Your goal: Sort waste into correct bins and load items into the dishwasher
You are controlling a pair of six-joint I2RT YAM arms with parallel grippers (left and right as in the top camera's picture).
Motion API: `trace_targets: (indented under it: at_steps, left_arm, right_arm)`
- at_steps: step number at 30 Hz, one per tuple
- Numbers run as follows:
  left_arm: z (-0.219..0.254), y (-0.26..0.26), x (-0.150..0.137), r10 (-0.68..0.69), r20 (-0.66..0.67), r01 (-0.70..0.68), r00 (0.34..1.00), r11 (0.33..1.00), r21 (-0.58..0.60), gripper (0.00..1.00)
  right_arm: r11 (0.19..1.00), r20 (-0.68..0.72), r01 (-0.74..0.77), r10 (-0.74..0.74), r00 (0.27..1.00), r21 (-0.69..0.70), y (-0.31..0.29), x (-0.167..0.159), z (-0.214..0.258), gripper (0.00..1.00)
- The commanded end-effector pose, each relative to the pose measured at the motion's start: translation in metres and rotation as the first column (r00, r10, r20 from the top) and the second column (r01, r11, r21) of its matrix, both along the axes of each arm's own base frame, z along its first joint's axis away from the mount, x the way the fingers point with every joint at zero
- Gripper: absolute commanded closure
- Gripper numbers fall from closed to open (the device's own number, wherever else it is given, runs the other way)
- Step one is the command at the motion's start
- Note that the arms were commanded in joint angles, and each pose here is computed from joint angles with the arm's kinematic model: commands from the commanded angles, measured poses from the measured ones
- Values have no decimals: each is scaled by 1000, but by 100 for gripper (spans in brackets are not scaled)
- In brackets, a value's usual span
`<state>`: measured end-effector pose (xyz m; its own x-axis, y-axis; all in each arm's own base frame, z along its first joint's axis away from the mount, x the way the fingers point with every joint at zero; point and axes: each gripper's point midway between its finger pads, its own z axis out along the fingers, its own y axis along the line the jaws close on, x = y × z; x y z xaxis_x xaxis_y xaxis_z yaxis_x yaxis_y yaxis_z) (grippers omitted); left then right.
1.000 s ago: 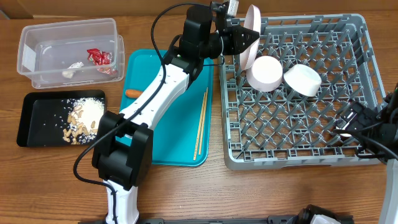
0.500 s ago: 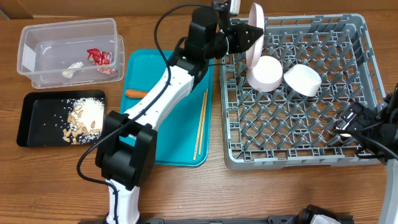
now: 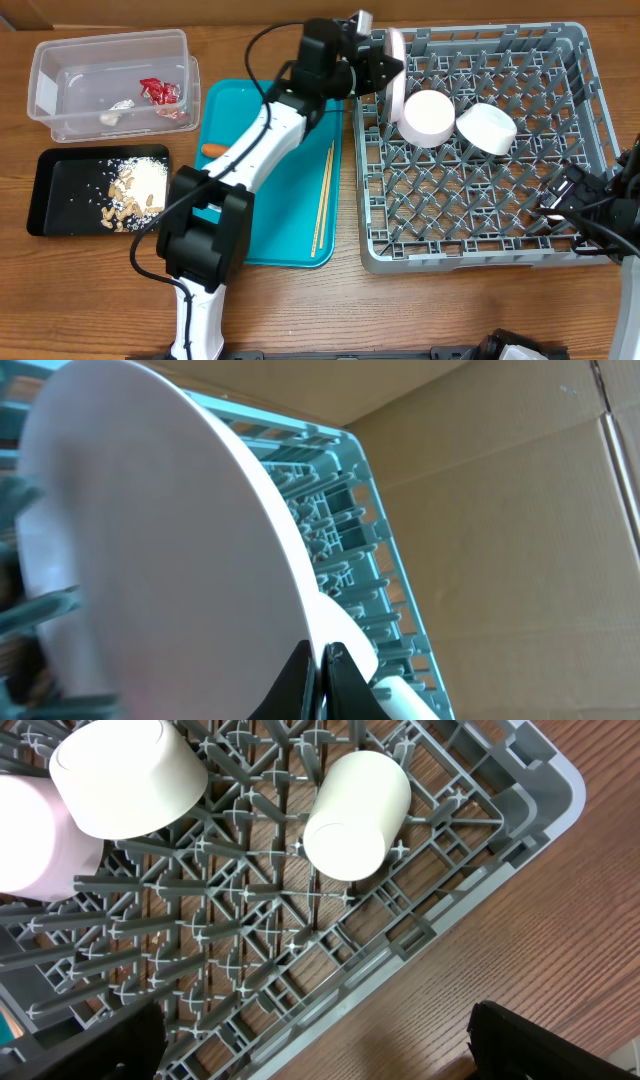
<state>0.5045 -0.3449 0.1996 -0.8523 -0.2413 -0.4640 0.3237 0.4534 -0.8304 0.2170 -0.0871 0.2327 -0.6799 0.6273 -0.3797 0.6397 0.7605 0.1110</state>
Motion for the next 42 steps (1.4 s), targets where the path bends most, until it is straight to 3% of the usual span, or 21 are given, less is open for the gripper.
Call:
trace_targets:
  at_steps: [1,4,5,12,17,20,24,27,32,37,42]
  left_arm:
    - [1,27,8,-21,-1,21,1000,1000,-5,79]
    - [6,41,10,-45,-8,44,999,998,-32,15]
    - [8,46,9,-58,-13,57,998,997,-43,0]
    - [2,73,6,-24,-65,25,998,999,24,0]
    - [5,114,-5,81,-25,-72,996,965,251,0]
    - [4,152,-24,185,-41,-150,982,890,430,0]
    - [7,219,-63,371,-69,-239,926,719,653,0]
    - [12,265,-100,477,-89,-243,875,589,771,0]
    - [16,324,-153,604,-130,-189,787,436,880,0]
    - [13,361,-179,686,-204,-153,699,422,894,0]
    - [11,396,-192,787,-249,-196,565,421,886,0]
  right_arm:
    - [1000,29,-5,5,1000,-13,-1,3,9,0]
    - [1000,30,-5,5,1000,-14,-1,3,9,0]
    - [1000,30,-5,5,1000,-14,-1,3,9,0]
    - [1000,25,-5,5,1000,-12,-1,2,8,0]
    - [1000,26,-5,5,1000,-12,-1,2,9,0]
    - [1000,26,-5,5,1000,-11,-1,2,9,0]
    - [998,62,-38,35,997,42,9,9,10,0]
    - [978,120,-181,168,978,106,31,19,14,0]
    - [953,143,-256,235,962,159,54,23,15,0]
    - [906,160,-380,353,922,189,102,29,17,0]
    - [826,201,-522,486,851,211,161,38,23,0]
